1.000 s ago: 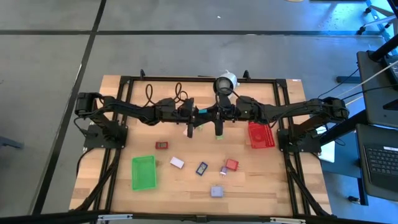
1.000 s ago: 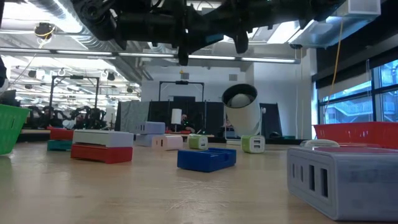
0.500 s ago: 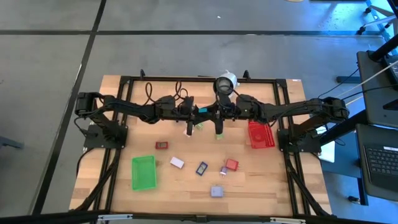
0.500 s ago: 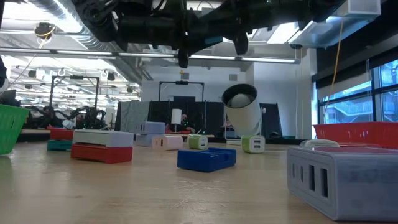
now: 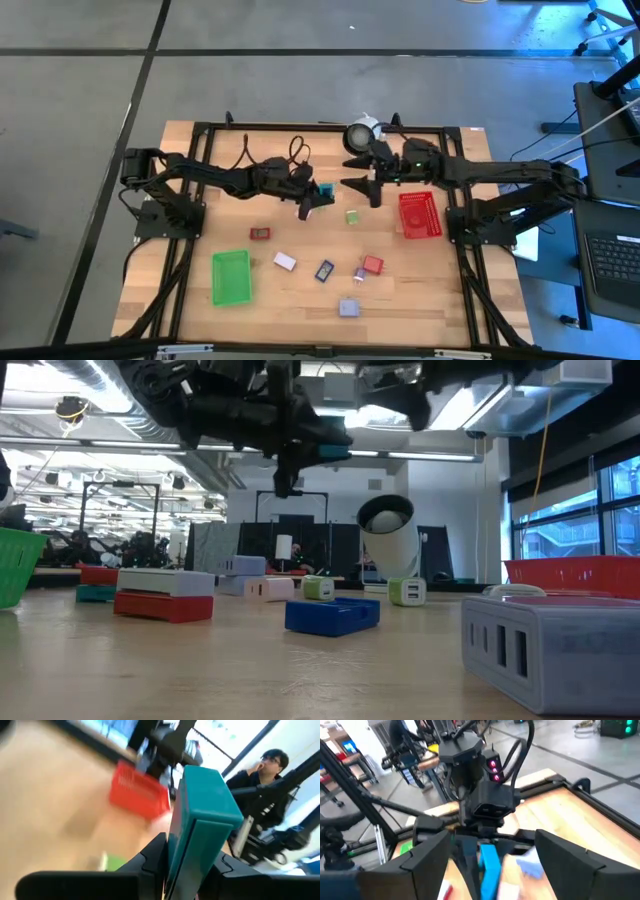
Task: Pick & Place Office items
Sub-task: Put the right light blue digital clock into the green bin
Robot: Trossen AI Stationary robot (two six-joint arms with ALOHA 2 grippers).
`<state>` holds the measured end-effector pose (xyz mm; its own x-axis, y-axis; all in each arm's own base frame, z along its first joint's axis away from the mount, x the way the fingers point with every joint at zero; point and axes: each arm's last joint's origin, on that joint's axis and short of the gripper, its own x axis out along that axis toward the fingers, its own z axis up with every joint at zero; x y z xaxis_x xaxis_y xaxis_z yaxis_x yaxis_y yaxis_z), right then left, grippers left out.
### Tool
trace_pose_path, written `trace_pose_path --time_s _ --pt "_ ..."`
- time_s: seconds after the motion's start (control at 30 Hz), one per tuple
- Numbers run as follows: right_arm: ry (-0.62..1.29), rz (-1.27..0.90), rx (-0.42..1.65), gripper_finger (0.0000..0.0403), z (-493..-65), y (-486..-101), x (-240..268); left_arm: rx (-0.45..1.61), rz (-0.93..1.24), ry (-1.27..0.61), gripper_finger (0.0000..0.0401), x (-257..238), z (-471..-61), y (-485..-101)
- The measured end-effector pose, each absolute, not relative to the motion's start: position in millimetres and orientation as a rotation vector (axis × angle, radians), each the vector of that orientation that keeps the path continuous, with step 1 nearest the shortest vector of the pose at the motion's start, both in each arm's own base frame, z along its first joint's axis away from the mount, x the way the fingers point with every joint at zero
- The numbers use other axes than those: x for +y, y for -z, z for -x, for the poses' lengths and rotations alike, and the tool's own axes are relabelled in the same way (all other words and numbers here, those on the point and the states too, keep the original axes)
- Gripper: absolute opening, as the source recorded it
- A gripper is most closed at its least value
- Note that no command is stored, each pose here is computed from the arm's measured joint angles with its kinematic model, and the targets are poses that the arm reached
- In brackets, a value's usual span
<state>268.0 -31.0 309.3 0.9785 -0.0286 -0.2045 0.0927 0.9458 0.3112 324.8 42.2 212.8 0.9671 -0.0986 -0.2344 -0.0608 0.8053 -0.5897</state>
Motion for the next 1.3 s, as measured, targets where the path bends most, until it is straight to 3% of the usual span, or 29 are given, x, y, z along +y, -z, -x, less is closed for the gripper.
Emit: trace_pose_path --time_s 0.2,0.47,0.6,0.87,1.1,1.3 --pt "0.070 -0.329 0.254 0.0285 -244 -319 -28 0.546 0.939 0.159 0.0069 10 -307 -216" --pt "0.084 -0.369 0.416 0.0275 -235 -306 -24 0.897 1.135 0.201 0.0069 -55 -257 -240" --pt "0.080 -0.352 0.481 0.0274 -234 -299 -21 1.095 1.205 0.031 0.0070 -81 -221 -241" --pt "0.062 -0.266 0.494 0.0274 -236 -297 -21 1.306 1.282 -0.572 0.0070 -116 -172 -216" --pt "0.045 -0.201 0.489 0.0274 -237 -297 -21 1.349 1.330 -0.796 0.0070 -139 -171 -189" --pt "0.043 -0.193 0.490 0.0274 -237 -297 -21 1.361 1.320 -0.826 0.0070 -148 -182 -169"
